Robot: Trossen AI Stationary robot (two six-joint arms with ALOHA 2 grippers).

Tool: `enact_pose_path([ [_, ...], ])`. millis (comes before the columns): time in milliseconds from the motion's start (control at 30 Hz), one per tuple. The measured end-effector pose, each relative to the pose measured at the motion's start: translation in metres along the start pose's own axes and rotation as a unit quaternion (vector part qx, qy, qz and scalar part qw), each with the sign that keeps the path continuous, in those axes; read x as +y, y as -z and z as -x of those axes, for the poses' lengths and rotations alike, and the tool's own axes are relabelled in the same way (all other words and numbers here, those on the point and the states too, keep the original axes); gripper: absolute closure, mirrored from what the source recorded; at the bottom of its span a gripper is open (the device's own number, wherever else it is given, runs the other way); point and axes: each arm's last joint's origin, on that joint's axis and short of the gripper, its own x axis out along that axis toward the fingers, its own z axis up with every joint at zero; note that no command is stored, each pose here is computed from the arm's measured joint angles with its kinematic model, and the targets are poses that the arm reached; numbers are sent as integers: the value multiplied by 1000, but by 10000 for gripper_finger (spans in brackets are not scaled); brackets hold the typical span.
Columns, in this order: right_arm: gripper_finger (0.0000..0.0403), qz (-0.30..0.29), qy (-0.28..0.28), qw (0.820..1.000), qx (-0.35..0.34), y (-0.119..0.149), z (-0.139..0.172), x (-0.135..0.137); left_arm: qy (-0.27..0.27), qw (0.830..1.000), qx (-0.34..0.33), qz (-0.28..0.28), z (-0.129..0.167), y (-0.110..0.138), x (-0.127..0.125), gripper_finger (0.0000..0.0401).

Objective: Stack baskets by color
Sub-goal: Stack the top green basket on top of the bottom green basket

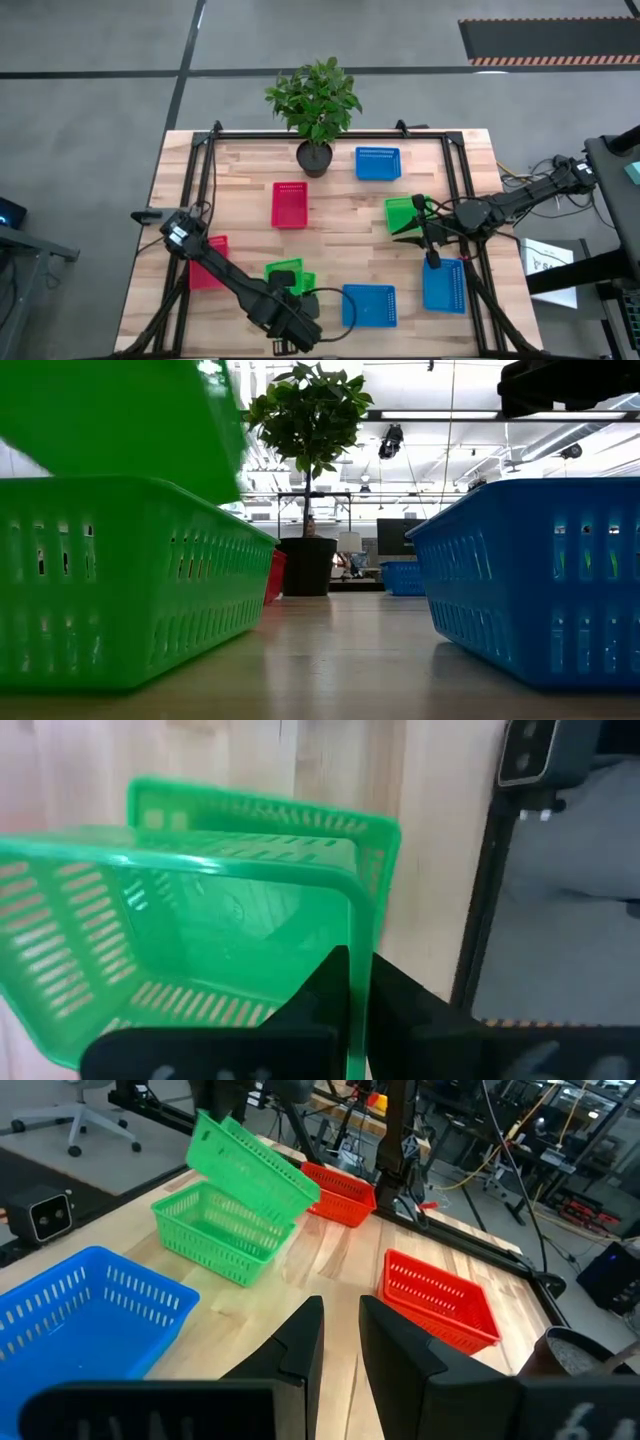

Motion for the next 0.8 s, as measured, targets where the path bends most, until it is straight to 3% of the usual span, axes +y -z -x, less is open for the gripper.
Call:
enact_pose_path([
  [400, 342, -7, 2, 1000, 8, 3, 0, 0, -42, 998, 12, -54, -29, -2, -9, 401],
  [800, 342, -9, 17, 1000, 19, 8, -1, -1, -13, 999, -6, -40, -30, -4, -16, 401],
])
